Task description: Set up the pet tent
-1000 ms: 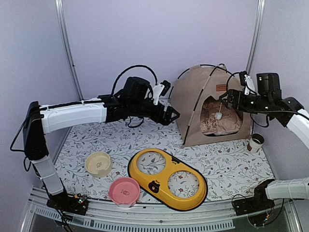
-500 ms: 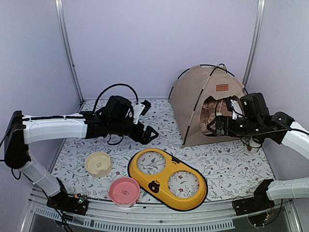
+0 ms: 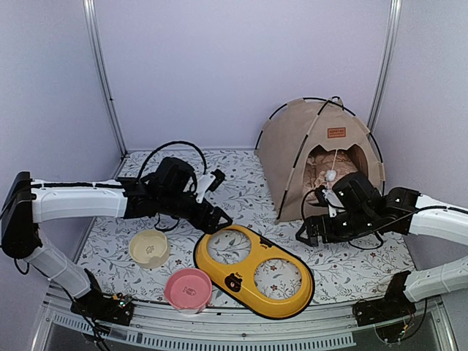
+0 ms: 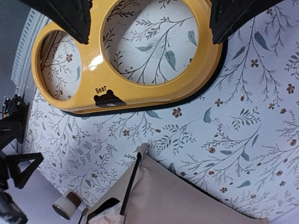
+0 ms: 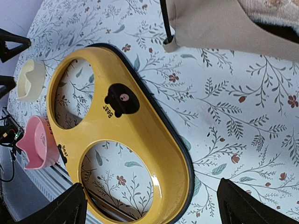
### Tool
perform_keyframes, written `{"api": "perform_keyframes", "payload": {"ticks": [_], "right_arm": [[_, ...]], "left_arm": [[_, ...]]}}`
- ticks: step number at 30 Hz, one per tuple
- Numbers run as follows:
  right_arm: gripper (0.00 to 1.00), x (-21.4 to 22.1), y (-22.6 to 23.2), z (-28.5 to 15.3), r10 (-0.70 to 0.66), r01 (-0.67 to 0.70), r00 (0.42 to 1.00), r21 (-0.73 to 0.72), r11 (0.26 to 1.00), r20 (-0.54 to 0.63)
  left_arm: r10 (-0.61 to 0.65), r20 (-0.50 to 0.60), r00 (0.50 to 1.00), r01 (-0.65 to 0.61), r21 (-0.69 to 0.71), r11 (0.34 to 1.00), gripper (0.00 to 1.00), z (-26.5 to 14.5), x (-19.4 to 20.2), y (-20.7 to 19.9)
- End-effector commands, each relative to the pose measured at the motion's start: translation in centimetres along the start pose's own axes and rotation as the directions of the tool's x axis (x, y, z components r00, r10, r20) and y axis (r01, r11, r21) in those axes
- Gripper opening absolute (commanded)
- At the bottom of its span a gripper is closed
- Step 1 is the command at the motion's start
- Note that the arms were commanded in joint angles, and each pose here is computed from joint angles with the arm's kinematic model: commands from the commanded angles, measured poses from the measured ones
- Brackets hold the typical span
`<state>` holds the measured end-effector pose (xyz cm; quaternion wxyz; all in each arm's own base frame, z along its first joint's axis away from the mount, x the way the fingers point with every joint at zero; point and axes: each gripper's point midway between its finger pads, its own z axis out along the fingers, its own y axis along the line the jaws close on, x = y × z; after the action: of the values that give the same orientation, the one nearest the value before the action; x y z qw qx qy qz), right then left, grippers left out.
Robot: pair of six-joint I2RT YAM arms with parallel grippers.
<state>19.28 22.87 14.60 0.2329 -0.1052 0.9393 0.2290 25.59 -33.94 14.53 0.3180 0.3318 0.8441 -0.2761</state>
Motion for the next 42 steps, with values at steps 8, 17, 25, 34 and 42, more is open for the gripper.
{"api": "perform_keyframes", "payload": {"ticks": [8, 17, 25, 34, 42], "right_arm": [[0.99, 1.8, 0.7, 2.3, 0.041, -0.045, 0.998, -0.077, 0.996, -0.048], [0.99, 0.9, 1.3, 3.6, 0.050, -0.052, 0.998, -0.089, 0.995, -0.022], [0.99, 0.9, 1.9, 4.3, 0.044, -0.046, 0.999, -0.107, 0.993, -0.028], [0.99, 0.7, 2.9, 4.7, 0.029, -0.032, 0.999, -0.128, 0.991, -0.028], [0.99, 1.2, 2.9, 4.3, 0.011, -0.015, 0.999, -0.104, 0.994, -0.036]], "left_arm": [[-0.130, -0.069, 0.989, 0.140, 0.182, 0.973, 0.87, 3.3, 2.7, -5.7], [-0.354, -0.078, 0.932, 0.357, 0.015, 0.934, 0.92, 6.9, 4.4, -2.8], [-0.443, -0.041, 0.896, 0.441, -0.044, 0.896, 0.93, 8.2, 5.5, -0.7], [-0.553, 0.014, 0.833, 0.552, -0.080, 0.830, 0.93, 8.8, 6.3, 3.9], [-0.530, 0.004, 0.848, 0.529, -0.087, 0.844, 0.93, 8.8, 6.1, 4.5]]}}
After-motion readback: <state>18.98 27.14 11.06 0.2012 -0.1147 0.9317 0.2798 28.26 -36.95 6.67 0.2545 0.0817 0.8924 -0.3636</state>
